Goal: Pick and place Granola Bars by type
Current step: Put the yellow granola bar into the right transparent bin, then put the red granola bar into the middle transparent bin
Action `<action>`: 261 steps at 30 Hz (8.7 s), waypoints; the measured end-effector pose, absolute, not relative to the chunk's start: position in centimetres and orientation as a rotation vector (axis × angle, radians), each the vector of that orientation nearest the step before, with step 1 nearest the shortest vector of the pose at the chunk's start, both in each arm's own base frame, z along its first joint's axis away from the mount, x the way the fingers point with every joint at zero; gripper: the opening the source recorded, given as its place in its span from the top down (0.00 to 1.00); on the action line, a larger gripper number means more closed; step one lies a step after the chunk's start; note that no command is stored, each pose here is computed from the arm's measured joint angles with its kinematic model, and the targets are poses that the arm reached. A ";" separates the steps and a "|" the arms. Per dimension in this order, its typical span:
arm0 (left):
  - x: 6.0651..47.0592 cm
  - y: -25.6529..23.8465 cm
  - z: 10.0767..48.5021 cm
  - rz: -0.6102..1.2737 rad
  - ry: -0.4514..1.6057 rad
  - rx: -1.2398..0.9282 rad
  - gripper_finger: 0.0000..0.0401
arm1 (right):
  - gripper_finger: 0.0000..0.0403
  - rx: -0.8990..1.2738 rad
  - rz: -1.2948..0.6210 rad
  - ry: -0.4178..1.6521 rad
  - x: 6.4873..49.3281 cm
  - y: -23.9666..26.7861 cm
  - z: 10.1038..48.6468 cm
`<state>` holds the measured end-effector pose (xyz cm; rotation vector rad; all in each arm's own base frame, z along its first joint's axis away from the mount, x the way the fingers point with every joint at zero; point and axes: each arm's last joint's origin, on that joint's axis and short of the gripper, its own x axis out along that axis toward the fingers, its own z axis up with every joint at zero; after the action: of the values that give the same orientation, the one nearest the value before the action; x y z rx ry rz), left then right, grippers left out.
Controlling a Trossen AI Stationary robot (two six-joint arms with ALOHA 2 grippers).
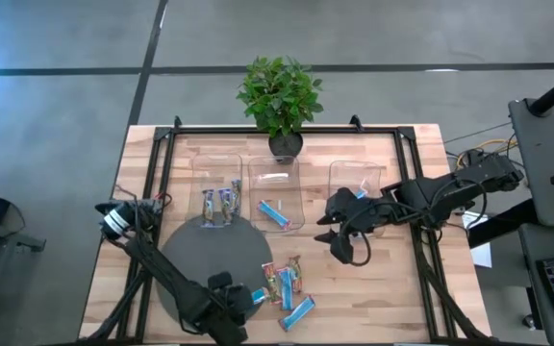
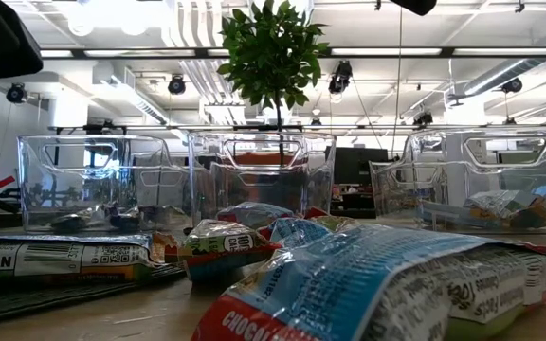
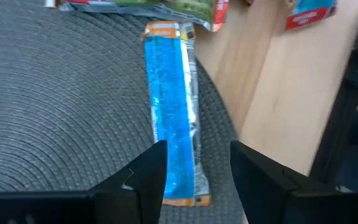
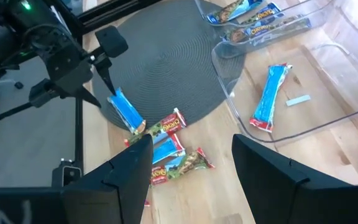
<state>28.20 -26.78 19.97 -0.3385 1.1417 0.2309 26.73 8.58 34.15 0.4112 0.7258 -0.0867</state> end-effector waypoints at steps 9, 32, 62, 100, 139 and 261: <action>28.1 -26.5 19.6 0.258 1.116 -0.297 0.61 | 0.48 0.378 -0.079 0.728 26.7 8.6 34.1; 27.6 -26.2 16.5 0.250 1.119 -0.414 0.61 | 0.48 0.380 -0.136 0.771 26.6 8.3 32.0; 27.6 -25.7 15.8 0.333 1.073 -0.541 0.72 | 0.48 0.305 -0.421 0.358 22.4 8.1 37.2; 40.0 -5.4 31.1 0.137 -0.045 -1.140 0.74 | 0.48 0.494 -0.672 -0.004 16.3 7.4 40.6; 52.1 1.2 27.0 0.471 0.378 -0.950 0.47 | 0.48 0.385 -0.674 0.027 16.0 7.3 40.7; 17.4 -18.5 25.6 -0.166 0.409 -0.864 0.46 | 0.76 -0.215 0.272 1.383 37.2 24.3 18.1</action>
<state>17.40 -18.48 25.62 -0.8636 0.4085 -0.1656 37.16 24.25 18.08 -0.2153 1.3825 0.2724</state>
